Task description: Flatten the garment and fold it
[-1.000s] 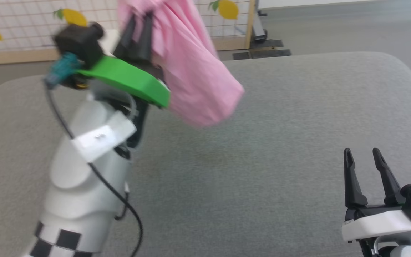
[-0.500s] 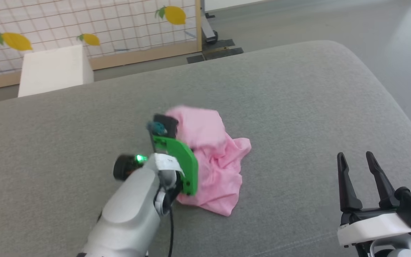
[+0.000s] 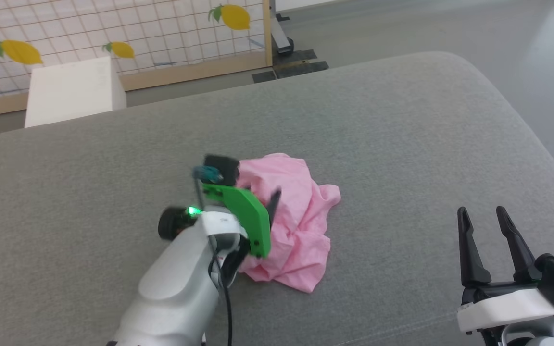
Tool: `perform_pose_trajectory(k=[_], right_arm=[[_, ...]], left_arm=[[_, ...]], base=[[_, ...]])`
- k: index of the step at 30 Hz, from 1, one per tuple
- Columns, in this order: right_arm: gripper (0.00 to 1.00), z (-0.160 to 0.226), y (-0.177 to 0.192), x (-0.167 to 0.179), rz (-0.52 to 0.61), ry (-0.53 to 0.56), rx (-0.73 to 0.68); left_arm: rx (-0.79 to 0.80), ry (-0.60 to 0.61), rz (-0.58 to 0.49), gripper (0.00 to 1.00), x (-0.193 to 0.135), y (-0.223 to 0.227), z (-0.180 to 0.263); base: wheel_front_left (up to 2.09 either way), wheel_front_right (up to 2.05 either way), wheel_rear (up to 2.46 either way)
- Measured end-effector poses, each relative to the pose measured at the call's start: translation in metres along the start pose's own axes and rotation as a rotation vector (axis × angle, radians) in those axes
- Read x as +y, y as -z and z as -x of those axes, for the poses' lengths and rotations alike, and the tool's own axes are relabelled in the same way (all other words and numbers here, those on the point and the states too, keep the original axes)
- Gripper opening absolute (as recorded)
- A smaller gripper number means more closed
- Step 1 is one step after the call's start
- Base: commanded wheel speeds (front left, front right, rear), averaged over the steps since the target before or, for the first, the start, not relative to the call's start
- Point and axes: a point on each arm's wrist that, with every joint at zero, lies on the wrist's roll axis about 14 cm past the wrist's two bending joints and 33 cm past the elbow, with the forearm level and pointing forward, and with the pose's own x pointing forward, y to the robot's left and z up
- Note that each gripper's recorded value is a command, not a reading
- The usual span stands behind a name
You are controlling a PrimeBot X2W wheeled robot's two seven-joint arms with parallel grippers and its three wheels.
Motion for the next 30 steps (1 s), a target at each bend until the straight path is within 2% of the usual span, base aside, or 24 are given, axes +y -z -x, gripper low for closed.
perform_pose_trajectory(k=[5, 9, 16, 23, 30], right_arm=[[1.00, -0.006, -0.003, 0.010, -0.007, -0.033, -0.015], [1.00, -0.012, -0.007, 0.020, -0.013, -0.064, -0.035], [1.00, -0.022, -0.011, 0.038, -0.024, -0.120, -0.055], [1.00, -0.026, -0.005, 0.059, -0.024, -0.185, -0.032], [1.00, -0.031, 0.000, 0.077, -0.016, -0.241, -0.011]], left_arm=[[-0.473, -0.034, -0.004, 1.00, 0.011, -0.089, 0.032], [-0.665, -0.111, -0.032, 1.00, 0.035, -0.114, 0.070], [-0.789, -0.294, -0.018, 1.00, 0.079, -0.105, 0.138], [-0.735, -0.476, -0.007, 1.00, 0.112, -0.049, 0.185], [-0.717, -0.587, 0.008, 1.00, 0.125, -0.021, 0.215]], base=[[0.00, 0.00, 0.00], [0.00, 0.00, 0.00], [0.00, 0.00, 0.00], [0.00, 0.00, 0.00], [0.00, 0.00, 0.00]])
